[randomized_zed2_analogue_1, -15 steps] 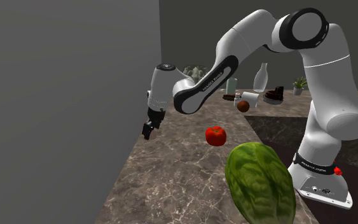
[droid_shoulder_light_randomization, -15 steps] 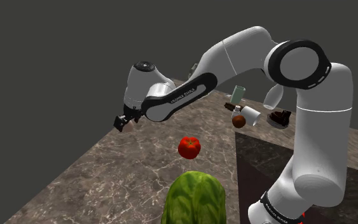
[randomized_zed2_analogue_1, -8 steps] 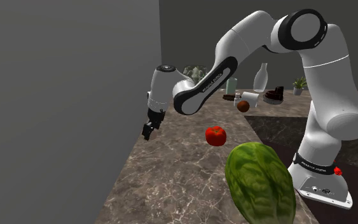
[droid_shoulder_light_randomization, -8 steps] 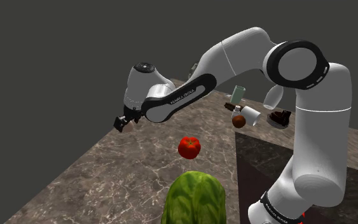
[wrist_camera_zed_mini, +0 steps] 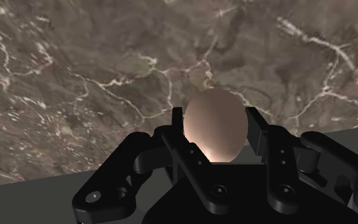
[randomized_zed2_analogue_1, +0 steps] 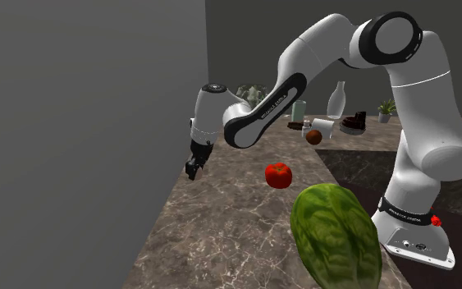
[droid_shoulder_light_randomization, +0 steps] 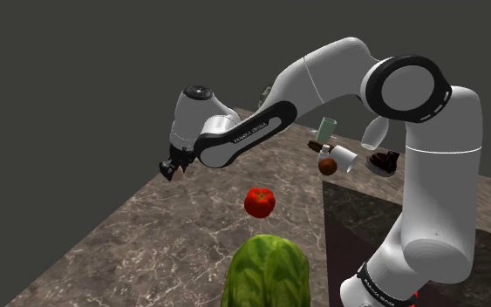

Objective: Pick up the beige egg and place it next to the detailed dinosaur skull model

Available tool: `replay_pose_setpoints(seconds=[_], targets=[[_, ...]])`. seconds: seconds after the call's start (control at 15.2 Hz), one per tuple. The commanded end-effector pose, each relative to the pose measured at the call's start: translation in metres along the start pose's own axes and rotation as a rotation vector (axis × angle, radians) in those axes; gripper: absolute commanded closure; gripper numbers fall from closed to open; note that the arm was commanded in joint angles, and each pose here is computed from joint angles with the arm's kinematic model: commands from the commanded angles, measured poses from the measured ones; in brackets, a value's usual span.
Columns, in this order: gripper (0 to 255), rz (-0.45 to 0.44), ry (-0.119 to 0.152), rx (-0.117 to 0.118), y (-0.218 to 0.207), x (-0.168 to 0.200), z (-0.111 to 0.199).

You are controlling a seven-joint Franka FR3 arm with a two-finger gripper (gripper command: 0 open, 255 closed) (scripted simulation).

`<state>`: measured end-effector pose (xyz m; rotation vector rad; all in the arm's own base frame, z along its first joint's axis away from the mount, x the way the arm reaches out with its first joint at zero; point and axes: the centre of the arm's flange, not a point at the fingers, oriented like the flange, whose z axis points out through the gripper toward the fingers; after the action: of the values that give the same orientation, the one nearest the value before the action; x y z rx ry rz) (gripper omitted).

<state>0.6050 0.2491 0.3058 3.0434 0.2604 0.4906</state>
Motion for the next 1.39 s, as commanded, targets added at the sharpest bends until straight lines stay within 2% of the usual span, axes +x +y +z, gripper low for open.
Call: replay_pose_setpoints(seconds=[0.0,0.13,1.32], targets=[[255,0.0,0.0,0.0,0.0,0.0,0.0],[255,0.0,0.0,0.0,0.0,0.0,0.0],[255,0.0,0.0,0.0,0.007,0.029,-0.09]])
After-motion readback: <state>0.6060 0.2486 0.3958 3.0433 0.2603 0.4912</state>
